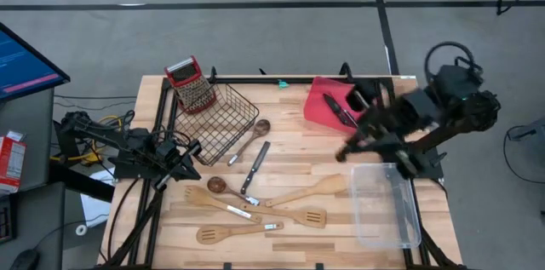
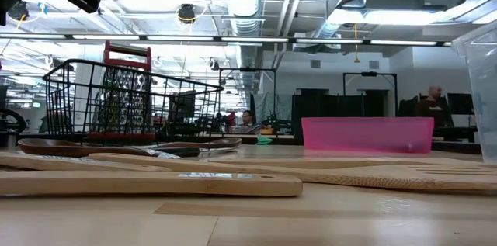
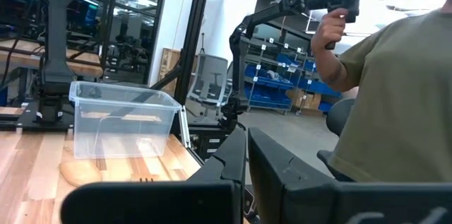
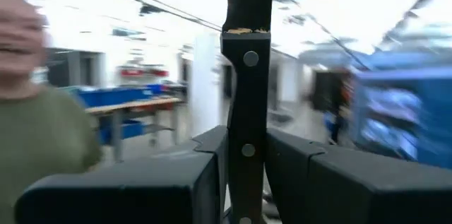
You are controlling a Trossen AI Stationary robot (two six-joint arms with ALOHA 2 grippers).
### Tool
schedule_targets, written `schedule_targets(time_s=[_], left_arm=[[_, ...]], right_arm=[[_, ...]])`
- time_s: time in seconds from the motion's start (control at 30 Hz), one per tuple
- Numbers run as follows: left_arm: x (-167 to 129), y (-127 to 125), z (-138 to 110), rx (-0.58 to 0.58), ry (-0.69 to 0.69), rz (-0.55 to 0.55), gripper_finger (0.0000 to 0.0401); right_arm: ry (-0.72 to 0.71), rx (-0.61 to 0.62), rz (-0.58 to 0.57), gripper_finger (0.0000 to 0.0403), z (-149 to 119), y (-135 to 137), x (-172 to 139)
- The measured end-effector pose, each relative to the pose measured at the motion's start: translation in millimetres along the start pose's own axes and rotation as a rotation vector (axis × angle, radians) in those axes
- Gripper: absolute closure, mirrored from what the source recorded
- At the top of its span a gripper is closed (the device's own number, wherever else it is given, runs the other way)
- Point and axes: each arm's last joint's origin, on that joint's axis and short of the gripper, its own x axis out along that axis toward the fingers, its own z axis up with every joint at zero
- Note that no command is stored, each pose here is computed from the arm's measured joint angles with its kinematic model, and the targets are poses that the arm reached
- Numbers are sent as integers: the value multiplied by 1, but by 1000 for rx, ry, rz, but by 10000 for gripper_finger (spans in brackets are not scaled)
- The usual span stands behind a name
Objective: Pick & Place Kitchen Items
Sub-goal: Put the right black knife into the red bin
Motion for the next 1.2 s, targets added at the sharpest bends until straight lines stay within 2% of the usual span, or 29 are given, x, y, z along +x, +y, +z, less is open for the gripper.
schedule_targets(time_s=[0.13, 0.37, 0.8, 0.9, 0.97, 1.2], left_arm=[[0, 0, 0, 0, 0, 0, 399], [0, 0, 0, 0, -1, 0, 399], [0, 0, 1, 1, -7, -2, 399], [0, 0, 1, 1, -7, -2, 399], [0, 0, 1, 1, -7, -2, 399], [0, 0, 1, 2, -8, -2, 399]], right_arm=[[-38, -59, 112, 332, 6, 12, -3], [-47, -93, 192, 332, 5, 26, -1], [-49, -76, 232, 331, 6, 37, -1], [1, -58, 137, 331, 2, 35, -1], [41, -56, 13, 331, -2, 31, 0], [148, -65, -634, 331, -9, 14, -6]])
